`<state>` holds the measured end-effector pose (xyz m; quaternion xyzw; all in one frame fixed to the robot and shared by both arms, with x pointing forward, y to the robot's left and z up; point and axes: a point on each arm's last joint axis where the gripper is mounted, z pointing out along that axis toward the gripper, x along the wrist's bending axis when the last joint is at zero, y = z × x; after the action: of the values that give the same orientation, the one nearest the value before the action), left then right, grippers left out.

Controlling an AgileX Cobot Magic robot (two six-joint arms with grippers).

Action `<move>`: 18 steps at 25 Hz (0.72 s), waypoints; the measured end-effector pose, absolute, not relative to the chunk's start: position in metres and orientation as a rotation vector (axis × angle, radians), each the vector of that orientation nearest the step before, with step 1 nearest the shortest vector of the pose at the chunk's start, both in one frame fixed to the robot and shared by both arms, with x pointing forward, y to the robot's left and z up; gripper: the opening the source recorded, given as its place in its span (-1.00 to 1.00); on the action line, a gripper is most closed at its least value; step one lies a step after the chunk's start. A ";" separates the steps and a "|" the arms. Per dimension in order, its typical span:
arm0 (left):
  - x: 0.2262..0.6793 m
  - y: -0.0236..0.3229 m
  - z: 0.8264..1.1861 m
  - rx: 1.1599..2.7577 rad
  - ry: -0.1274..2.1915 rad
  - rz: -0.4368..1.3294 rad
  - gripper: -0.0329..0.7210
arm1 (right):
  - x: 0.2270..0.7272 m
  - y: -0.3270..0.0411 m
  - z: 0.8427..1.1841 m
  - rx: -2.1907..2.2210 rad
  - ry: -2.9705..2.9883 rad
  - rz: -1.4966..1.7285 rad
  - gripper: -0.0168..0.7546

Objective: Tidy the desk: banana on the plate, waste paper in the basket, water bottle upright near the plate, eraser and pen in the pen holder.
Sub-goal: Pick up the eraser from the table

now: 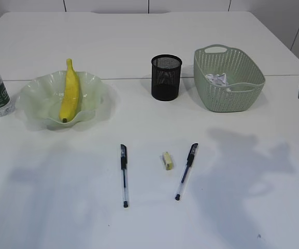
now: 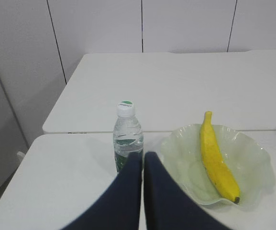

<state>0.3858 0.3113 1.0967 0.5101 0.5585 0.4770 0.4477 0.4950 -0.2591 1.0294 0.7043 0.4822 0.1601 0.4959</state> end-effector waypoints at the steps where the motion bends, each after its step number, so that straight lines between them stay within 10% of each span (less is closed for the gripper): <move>1: 0.386 0.311 1.097 1.267 1.380 1.185 -0.98 | 0.496 -0.258 1.028 1.712 1.185 0.402 0.57; 18: 0.386 0.311 1.097 1.273 1.378 1.190 -0.98 | 0.508 -0.195 1.010 1.588 1.786 0.948 0.56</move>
<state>0.3858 0.3114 1.0966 0.5136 0.5559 0.4798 0.4439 0.5084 -0.1947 1.0100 0.5926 0.6667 0.3538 0.2814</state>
